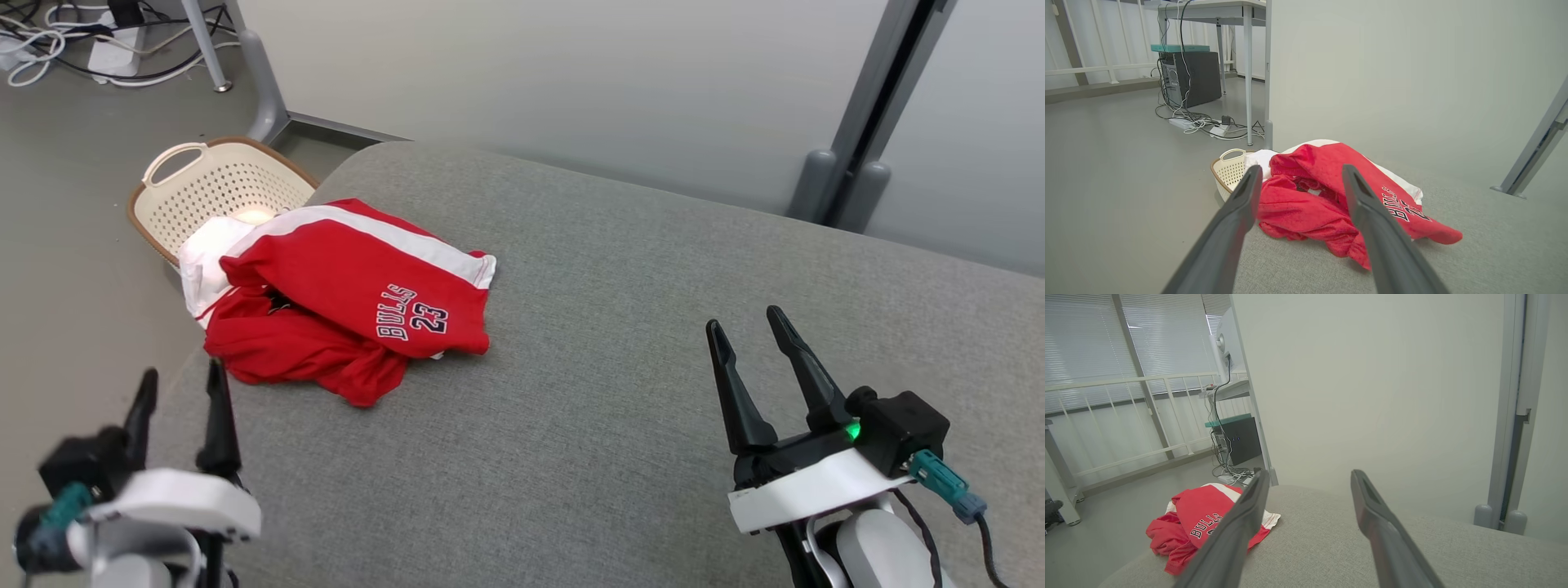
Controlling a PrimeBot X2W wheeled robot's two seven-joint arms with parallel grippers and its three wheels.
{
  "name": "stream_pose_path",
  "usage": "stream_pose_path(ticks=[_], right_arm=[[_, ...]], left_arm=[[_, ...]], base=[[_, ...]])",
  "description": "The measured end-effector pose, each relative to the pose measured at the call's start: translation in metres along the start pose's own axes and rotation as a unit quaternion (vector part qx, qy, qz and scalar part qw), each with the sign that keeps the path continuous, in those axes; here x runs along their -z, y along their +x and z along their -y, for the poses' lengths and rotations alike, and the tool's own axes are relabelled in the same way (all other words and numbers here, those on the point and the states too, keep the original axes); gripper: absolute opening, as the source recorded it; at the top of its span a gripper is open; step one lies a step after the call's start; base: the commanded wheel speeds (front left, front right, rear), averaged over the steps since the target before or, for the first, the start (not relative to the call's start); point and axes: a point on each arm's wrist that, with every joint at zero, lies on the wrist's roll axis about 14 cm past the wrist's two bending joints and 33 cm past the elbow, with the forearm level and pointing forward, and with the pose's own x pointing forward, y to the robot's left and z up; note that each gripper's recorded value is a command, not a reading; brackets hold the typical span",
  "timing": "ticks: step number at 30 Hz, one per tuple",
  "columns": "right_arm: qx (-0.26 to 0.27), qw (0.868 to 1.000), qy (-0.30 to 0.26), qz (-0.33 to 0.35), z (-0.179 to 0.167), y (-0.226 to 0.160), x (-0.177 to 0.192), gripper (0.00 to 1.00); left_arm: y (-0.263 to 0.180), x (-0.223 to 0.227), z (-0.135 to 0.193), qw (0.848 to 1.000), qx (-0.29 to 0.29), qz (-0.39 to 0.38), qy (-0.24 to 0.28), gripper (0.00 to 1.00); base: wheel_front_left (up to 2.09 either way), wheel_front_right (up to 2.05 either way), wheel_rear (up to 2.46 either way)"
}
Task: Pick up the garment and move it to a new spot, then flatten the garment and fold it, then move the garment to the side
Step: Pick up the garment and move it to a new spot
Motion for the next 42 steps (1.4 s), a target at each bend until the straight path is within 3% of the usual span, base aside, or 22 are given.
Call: stream_pose_path(ticks=[5,11,20,26,32,37,41,42], right_arm=[[0.007,1.0,-0.005,0.001,0.007,-0.005,-0.001,1.0],[0.021,1.0,-0.014,0.012,0.022,-0.009,-0.009,1.0],[0.059,0.998,-0.02,0.014,0.054,-0.019,-0.01,1.0],[0.097,0.995,-0.027,0.012,0.085,-0.032,-0.011,1.0],[0.137,0.99,-0.034,0.006,0.111,-0.051,-0.01,1.0],[0.16,0.986,-0.041,0.007,0.125,-0.063,-0.014,1.0],[0.17,0.984,-0.046,0.006,0.13,-0.07,-0.016,1.0],[0.17,0.984,-0.047,0.005,0.13,-0.071,-0.017,1.0]], left_arm=[[0.033,-0.024,-0.001,1.0,0.016,-0.016,0.015,1.0],[0.076,-0.039,0.021,0.996,0.059,-0.072,0.007,1.0],[0.122,-0.007,0.036,0.976,0.078,-0.205,-0.001,1.0],[0.143,0.034,0.039,0.951,0.07,-0.299,0.032,1.0],[0.159,0.072,0.043,0.929,0.052,-0.365,0.025,1.0],[0.147,0.109,0.048,0.902,0.046,-0.428,0.031,1.0],[0.14,0.123,0.05,0.892,0.042,-0.449,0.026,1.0],[0.139,0.125,0.049,0.892,0.04,-0.45,0.024,0.68]], base=[[0.0,0.0,0.0],[0.0,0.0,0.0],[0.0,0.0,0.0],[0.0,0.0,0.0],[0.0,0.0,0.0],[0.0,0.0,0.0],[0.0,0.0,0.0],[0.0,0.0,0.0]])
